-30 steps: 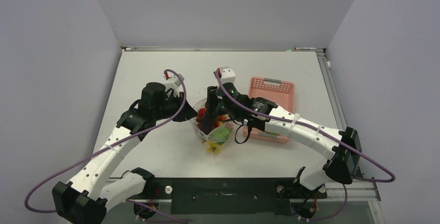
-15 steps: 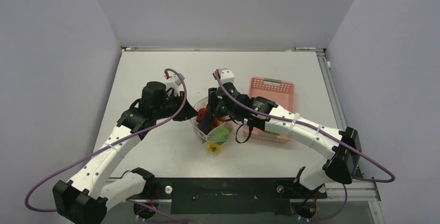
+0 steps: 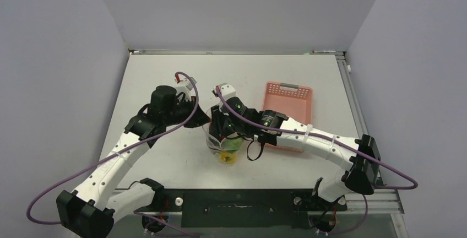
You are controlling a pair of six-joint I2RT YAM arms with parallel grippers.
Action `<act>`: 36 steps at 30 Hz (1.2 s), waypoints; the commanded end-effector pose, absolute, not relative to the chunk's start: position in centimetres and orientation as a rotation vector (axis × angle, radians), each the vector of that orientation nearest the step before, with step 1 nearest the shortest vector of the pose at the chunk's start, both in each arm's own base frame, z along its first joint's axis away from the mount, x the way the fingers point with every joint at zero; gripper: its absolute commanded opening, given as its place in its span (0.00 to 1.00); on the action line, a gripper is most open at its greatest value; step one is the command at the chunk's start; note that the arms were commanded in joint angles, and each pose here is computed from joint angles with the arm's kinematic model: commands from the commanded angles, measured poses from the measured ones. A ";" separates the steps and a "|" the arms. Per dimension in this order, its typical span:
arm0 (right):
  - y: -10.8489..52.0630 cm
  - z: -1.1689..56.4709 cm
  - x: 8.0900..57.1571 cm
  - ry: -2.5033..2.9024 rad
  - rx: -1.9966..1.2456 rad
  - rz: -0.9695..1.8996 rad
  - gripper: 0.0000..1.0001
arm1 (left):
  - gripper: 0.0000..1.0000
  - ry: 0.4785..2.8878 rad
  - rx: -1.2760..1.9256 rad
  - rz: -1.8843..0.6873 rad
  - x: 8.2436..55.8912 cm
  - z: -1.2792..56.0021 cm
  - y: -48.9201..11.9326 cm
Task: Place the food in the zip-top bag and seal the zipper
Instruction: Place the fake vegetable in the zipper food storage bag.
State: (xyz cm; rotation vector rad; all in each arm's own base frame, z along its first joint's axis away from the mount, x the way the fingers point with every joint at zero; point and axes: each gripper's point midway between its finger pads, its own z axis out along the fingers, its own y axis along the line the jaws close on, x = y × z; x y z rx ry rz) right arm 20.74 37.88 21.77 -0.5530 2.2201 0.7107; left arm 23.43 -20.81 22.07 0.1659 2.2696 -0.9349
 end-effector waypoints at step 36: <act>24.3 30.0 24.2 2.094 -0.226 0.304 0.49 | 0.00 2.127 0.208 -1.008 23.9 26.9 -21.8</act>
